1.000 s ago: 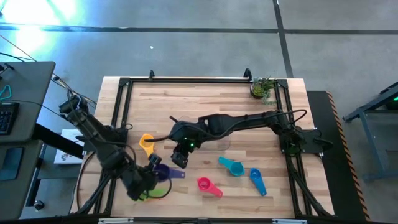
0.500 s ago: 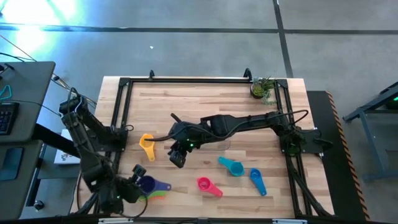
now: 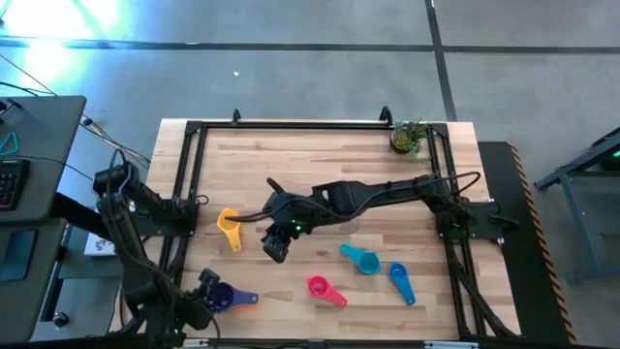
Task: Nest measuring cups in basket
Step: Stack the dark blue measuring cup on top of the green measuring cup
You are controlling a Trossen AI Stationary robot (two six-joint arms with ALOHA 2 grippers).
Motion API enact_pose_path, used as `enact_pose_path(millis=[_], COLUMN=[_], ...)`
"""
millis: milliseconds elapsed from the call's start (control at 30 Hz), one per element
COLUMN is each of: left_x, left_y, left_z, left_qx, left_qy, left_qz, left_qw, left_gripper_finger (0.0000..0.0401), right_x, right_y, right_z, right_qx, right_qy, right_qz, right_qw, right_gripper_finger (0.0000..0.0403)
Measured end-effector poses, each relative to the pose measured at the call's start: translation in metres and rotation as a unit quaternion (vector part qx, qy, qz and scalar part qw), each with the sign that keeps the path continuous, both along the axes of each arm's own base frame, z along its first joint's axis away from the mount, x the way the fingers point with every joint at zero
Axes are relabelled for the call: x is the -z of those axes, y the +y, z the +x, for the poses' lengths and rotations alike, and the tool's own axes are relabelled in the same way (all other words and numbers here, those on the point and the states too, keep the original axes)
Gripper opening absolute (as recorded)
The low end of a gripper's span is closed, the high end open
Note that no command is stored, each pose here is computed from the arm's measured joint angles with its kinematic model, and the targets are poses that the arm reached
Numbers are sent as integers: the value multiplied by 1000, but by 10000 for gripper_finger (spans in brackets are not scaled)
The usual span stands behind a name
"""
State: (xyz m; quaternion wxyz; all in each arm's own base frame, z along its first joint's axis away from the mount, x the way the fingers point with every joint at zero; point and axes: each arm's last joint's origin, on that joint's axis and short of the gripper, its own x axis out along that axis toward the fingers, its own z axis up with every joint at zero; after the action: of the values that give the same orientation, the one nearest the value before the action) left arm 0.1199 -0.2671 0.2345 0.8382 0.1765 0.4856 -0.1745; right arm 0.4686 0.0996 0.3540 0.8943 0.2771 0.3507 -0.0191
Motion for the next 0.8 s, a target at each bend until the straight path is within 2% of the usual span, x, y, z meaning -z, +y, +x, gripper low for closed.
enact_pose_path(millis=[433,800], left_x=[17,25], left_y=[-7,-10], left_z=[3,4], left_qx=[-28,-31], left_qy=[18,33], left_qz=[13,21], left_qw=[999,999], left_gripper_finger=[5,9], right_x=[0,0], right_y=[20,23], right_z=[-5,-5], right_qx=[-23,-26], right_qy=[0,0], right_qz=[-1,-1], right_qw=[1000,1000], right_gripper_finger=[136,136])
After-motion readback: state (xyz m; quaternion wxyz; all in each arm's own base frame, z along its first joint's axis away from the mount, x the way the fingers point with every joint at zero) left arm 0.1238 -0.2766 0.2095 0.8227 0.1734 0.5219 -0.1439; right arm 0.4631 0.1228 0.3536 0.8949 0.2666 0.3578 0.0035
